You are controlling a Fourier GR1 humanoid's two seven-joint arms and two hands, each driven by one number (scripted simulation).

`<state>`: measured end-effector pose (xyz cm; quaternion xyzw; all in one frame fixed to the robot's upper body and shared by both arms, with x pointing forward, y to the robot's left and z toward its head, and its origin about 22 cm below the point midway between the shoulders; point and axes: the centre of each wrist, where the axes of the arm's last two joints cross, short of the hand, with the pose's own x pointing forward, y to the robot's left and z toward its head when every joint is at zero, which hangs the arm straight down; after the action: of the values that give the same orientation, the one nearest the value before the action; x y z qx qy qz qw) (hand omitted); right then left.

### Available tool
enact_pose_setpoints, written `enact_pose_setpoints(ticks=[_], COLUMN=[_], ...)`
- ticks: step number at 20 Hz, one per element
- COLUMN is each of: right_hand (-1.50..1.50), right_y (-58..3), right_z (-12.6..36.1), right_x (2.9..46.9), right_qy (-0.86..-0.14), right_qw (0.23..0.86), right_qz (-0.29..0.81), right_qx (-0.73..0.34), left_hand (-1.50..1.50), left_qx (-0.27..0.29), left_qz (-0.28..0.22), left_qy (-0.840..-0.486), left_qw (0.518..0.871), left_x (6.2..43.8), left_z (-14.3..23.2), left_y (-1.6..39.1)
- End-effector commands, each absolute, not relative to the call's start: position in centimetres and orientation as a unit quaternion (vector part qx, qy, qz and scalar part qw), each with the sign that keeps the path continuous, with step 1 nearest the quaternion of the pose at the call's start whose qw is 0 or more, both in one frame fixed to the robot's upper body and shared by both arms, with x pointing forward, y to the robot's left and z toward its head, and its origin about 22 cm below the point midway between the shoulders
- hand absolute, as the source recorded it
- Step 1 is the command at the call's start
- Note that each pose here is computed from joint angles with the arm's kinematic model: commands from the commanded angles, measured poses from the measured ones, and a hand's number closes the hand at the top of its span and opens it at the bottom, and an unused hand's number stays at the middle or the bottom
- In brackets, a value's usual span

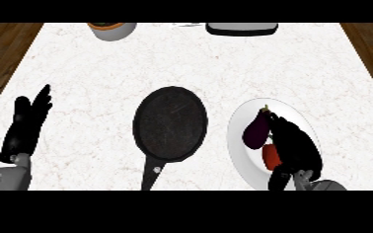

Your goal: Pick the bell pepper from the plate and place it in the pan

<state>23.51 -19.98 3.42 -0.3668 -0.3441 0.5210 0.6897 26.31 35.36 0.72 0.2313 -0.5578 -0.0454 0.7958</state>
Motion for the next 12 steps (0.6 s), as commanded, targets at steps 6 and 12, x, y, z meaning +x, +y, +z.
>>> enact_pose_setpoints(ticks=[6,12], right_hand=[1.50,1.50], right_y=[-19.6,-20.4], right_z=[1.9,1.4], right_x=[24.2,24.9], right_qy=[-0.324,-0.355], right_qw=[0.681,0.622], right_qz=[0.541,0.553], right_qx=[-0.372,-0.426], left_hand=[0.00,0.00], left_qx=[0.227,0.233], left_qz=[-0.052,-0.045], left_qy=[-0.554,-0.559], left_qw=[0.799,0.794], left_x=[25.7,26.6], left_z=[0.4,-0.3], left_y=[35.5,35.3])
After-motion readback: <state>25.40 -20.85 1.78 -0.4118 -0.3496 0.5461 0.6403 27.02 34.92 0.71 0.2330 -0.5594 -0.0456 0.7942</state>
